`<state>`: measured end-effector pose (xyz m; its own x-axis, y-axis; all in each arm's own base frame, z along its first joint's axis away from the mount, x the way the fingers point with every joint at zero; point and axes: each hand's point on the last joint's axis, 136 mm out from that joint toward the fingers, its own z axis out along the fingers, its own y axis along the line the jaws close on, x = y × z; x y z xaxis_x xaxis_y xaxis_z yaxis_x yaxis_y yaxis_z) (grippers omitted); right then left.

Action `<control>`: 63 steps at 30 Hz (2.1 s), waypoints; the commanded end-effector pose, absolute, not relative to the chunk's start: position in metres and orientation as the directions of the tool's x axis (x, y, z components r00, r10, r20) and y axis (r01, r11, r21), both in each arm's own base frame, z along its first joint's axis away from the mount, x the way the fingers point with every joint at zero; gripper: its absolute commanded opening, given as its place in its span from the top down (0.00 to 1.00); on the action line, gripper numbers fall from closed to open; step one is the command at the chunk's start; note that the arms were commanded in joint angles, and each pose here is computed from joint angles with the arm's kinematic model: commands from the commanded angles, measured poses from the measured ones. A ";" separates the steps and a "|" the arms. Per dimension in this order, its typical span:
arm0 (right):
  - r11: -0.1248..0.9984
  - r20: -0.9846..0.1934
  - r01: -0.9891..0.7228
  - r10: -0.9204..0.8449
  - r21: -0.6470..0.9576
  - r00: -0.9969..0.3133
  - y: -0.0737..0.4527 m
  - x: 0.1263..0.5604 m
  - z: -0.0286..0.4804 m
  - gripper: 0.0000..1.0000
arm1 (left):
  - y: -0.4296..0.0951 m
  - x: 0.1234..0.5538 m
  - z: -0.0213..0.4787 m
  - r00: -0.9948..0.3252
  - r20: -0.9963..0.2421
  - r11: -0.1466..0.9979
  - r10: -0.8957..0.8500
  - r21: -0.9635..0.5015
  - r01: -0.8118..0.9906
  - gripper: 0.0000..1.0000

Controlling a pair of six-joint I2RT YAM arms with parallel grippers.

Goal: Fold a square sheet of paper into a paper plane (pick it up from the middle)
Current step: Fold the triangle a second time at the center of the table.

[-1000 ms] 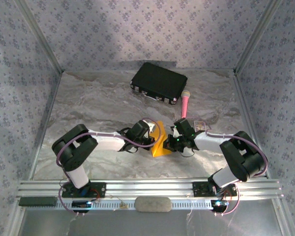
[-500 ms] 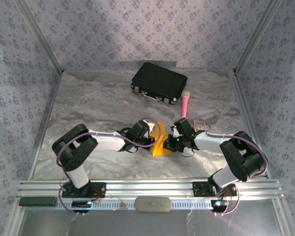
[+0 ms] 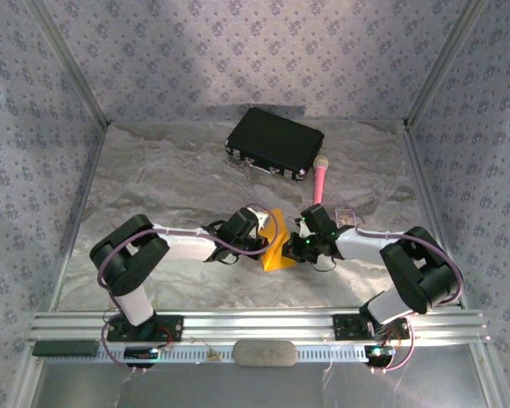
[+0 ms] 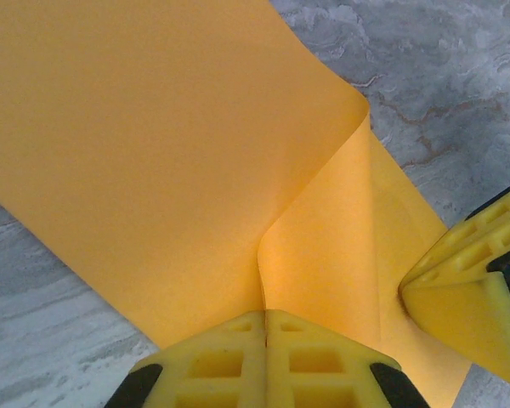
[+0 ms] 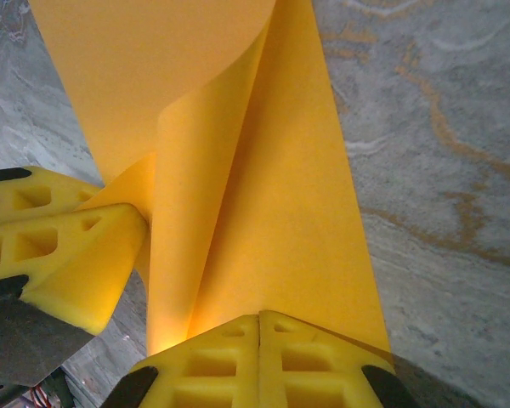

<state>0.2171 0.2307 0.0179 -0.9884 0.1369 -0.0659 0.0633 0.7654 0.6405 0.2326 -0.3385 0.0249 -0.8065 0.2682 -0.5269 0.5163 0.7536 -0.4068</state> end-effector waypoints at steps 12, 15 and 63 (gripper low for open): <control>0.802 -0.044 0.090 0.144 0.591 -0.989 0.218 0.210 0.008 0.96 | -0.341 0.237 0.027 -0.783 -0.552 0.741 0.287 -0.390 0.546 0.97; 0.802 -0.044 0.093 0.147 0.591 -0.988 0.218 0.211 0.008 0.95 | -0.341 0.238 0.027 -0.781 -0.554 0.741 0.287 -0.388 0.548 0.97; 0.797 -0.046 0.091 0.148 0.597 -0.988 0.217 0.210 0.009 0.95 | -0.351 0.241 0.032 -0.760 -0.565 0.699 0.321 -0.400 0.593 0.97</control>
<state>0.2177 0.2301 0.0183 -0.9880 0.1396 -0.0668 0.0647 0.7648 0.6410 0.2346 -0.3409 0.0252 -0.7762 0.3171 -0.5450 0.5695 0.7235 -0.3901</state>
